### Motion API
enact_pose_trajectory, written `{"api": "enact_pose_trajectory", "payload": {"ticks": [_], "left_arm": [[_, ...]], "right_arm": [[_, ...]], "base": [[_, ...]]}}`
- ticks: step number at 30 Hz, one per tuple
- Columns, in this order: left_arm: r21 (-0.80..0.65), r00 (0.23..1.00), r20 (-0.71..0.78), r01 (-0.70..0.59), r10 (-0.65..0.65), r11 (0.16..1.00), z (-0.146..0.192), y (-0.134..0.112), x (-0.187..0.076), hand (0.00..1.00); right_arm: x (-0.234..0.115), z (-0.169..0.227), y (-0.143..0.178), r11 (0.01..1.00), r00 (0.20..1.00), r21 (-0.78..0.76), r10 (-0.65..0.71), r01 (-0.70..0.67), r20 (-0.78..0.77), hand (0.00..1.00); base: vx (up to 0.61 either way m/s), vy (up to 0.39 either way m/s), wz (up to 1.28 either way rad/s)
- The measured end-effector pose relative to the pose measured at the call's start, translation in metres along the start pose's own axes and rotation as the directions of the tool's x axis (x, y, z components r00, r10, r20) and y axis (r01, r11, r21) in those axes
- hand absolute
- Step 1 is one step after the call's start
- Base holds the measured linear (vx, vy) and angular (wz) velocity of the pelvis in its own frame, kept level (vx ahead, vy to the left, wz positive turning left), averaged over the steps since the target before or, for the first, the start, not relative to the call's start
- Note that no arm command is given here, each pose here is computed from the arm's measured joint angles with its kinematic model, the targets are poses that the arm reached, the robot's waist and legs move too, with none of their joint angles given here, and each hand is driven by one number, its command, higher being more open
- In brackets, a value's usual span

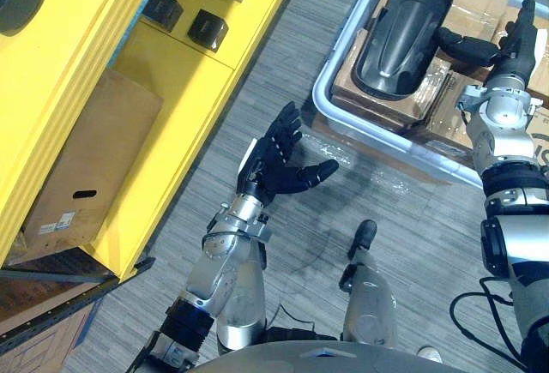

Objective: Walk over and take three plastic housings, then place them on the shelf

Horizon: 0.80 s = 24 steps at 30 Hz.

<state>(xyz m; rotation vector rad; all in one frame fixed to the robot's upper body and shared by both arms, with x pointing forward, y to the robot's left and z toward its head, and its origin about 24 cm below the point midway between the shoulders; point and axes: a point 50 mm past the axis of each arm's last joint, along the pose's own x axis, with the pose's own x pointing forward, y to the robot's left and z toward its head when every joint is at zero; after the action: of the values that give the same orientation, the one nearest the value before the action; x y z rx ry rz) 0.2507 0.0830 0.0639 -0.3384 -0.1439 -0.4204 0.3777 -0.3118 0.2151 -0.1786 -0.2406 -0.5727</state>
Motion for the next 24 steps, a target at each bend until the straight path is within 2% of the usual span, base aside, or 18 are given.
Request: {"api": "enact_pose_trajectory", "payload": {"ticks": [3,7,10,11,15,20,24], "left_arm": [[-0.012,1.000,-0.010,-0.005,0.004,1.000,-0.003,0.000,0.000,1.00],[-0.029,0.999,-0.033,-0.035,0.034,0.999,-0.008,0.001,-0.004,1.00],[-0.034,0.998,-0.049,-0.038,0.036,0.999,-0.012,0.000,-0.007,1.00],[-0.036,0.998,-0.055,-0.044,0.042,0.998,-0.013,0.000,-0.009,1.00],[-0.045,0.995,-0.069,-0.070,0.067,0.997,-0.016,0.004,-0.014,1.00],[-0.044,0.991,-0.096,-0.100,0.096,0.994,-0.021,0.008,-0.023,1.00],[-0.035,0.988,-0.110,-0.110,0.106,0.993,-0.023,0.012,-0.027,1.00]], "right_arm": [[0.006,0.001,-0.006,0.999,0.999,-0.052,-0.018,0.015,-0.051,1.00],[0.008,-0.012,-0.010,0.971,0.984,-0.234,0.011,-0.054,-0.180,1.00],[0.009,-0.014,-0.018,0.924,0.976,-0.370,0.018,-0.098,-0.215,1.00],[0.012,-0.012,-0.021,0.902,0.973,-0.416,0.017,-0.115,-0.232,0.00],[0.016,-0.007,-0.031,0.794,0.956,-0.584,-0.013,-0.168,-0.293,0.00],[0.017,-0.006,-0.046,0.699,0.925,-0.685,-0.089,-0.207,-0.370,0.00],[0.017,-0.001,-0.063,0.694,0.889,-0.705,-0.219,-0.149,-0.403,0.00]], "base": [[-0.06,0.005,0.13],[-0.05,-0.023,0.06],[-0.04,-0.029,0.08],[-0.05,-0.029,0.10],[-0.05,-0.030,0.07],[-0.04,-0.030,0.00],[-0.02,-0.033,0.06]]}}
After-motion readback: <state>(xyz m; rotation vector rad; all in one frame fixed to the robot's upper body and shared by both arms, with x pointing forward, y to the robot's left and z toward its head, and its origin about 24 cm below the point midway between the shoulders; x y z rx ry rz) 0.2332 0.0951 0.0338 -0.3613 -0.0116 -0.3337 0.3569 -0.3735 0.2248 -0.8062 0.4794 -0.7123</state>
